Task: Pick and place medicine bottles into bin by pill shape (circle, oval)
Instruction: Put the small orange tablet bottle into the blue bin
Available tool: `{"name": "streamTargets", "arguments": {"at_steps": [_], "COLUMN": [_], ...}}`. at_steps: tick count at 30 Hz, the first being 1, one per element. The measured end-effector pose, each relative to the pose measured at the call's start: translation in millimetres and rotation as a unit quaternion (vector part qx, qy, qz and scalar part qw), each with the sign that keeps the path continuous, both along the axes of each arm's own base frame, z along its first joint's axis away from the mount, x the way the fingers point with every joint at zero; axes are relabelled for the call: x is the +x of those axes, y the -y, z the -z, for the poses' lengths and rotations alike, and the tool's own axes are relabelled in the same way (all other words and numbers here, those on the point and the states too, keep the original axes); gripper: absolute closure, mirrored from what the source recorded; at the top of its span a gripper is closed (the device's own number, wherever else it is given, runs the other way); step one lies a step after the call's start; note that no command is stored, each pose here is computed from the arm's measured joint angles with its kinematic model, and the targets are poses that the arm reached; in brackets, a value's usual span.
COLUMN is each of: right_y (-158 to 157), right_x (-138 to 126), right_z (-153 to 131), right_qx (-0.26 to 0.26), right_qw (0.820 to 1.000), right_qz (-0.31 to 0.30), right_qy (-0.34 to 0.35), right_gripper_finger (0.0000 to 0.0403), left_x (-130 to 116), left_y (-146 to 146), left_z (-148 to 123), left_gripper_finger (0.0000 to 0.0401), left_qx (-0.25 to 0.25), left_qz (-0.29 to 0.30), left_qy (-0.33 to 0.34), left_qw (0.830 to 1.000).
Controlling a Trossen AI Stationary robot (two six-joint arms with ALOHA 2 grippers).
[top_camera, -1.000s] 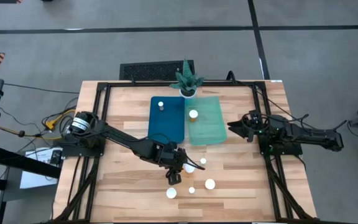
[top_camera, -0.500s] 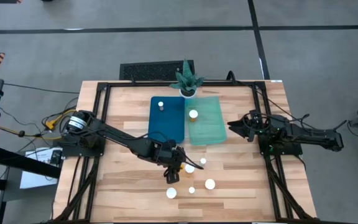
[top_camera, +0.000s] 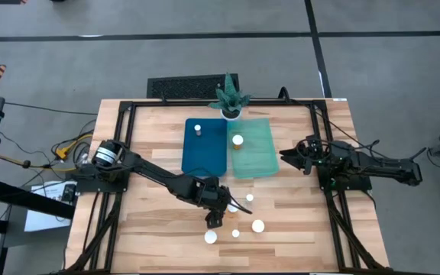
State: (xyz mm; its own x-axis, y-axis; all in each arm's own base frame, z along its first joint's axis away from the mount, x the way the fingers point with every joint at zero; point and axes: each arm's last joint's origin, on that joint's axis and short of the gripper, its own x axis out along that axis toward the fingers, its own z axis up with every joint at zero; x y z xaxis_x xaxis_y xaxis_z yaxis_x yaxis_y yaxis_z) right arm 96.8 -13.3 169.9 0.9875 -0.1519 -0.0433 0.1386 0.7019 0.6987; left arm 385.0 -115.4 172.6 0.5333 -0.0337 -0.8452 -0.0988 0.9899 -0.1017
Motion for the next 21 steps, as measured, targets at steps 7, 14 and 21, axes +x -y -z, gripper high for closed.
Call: {"name": "streamTargets", "arguments": {"at_steps": [7,14,21], "right_y": [0.0,0.0,0.0], "right_x": [0.0,0.0,0.0], "right_z": [0.1,0.3,0.4], "right_qx": [0.0,0.0,0.001], "right_qw": [1.0,1.0,1.0], "right_qz": [0.0,0.0,0.0], "right_qy": [-0.001,-0.002,-0.002], "right_gripper_finger": [0.0148,0.0148,0.0148], "left_x": [-0.4,-0.6,-0.5], "left_y": [0.0,0.3,0.3], "left_z": [-4.8,-4.7,-4.7], "left_gripper_finger": [0.0198,0.0257,0.0311], "left_qx": [0.003,-0.001,-0.004], "left_qz": [0.001,0.009,0.008], "left_qy": [0.009,0.007,0.007], "left_qw": [1.0,1.0,1.0]}}
